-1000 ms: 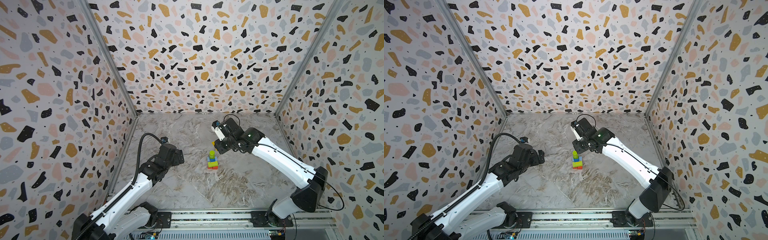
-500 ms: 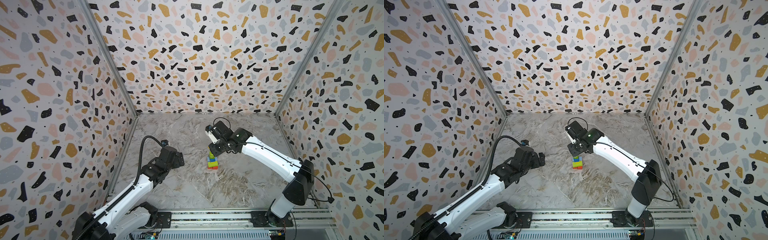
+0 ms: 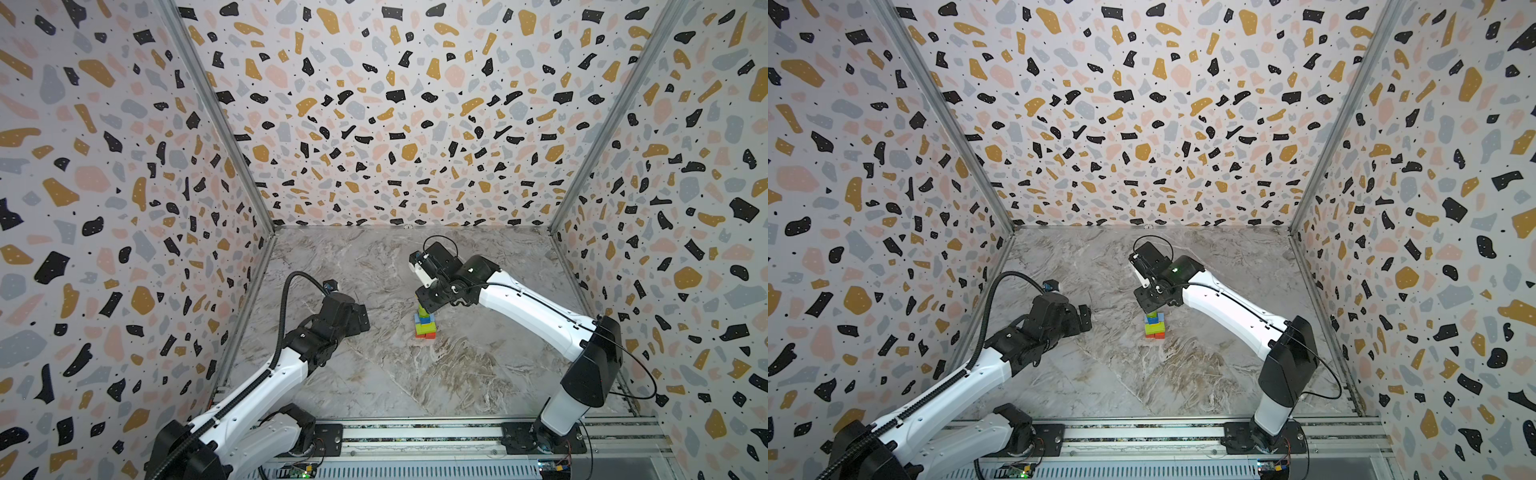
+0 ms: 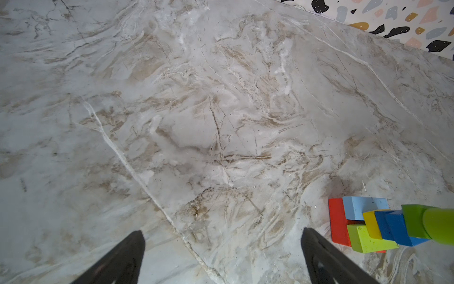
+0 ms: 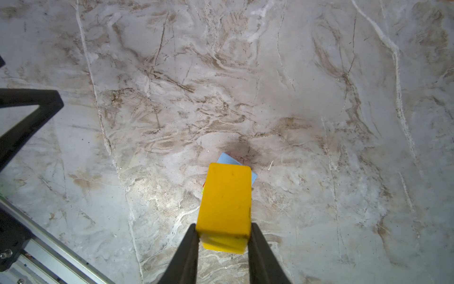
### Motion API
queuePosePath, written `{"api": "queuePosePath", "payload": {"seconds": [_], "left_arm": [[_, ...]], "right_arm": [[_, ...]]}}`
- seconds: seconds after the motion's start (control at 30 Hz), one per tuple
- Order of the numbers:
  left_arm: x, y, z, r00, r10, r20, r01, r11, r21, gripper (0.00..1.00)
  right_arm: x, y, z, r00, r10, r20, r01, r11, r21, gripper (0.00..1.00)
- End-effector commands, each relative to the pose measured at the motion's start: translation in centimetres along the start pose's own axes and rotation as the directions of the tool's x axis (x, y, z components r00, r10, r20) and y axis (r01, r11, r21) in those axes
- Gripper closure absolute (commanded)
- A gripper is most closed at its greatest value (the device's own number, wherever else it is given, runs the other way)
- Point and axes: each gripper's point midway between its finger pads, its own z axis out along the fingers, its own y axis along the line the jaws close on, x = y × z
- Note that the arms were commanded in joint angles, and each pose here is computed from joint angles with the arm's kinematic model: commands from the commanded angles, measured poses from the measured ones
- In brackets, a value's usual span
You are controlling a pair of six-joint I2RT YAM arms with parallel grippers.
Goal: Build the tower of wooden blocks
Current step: 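Lower the yellow block onto the lime-green cylinder with the right gripper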
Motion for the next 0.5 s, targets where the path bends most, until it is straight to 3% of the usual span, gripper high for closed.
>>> {"api": "queuePosePath", "payload": {"seconds": [0.0,0.47], "left_arm": [[-0.17,-0.4,0.18,1.0,-0.004,0.011,0.004,1.0,0.018,0.0],[0.02,-0.48,0.36,1.0,-0.005,0.004,0.005,1.0,0.021,0.0]], "right_arm": [[-0.41,0.17,-0.66,1.0,-0.011,0.007,0.011,1.0,-0.003,0.76],[0.0,0.31,0.05,1.0,-0.013,-0.004,0.012,1.0,-0.011,0.76]]}}
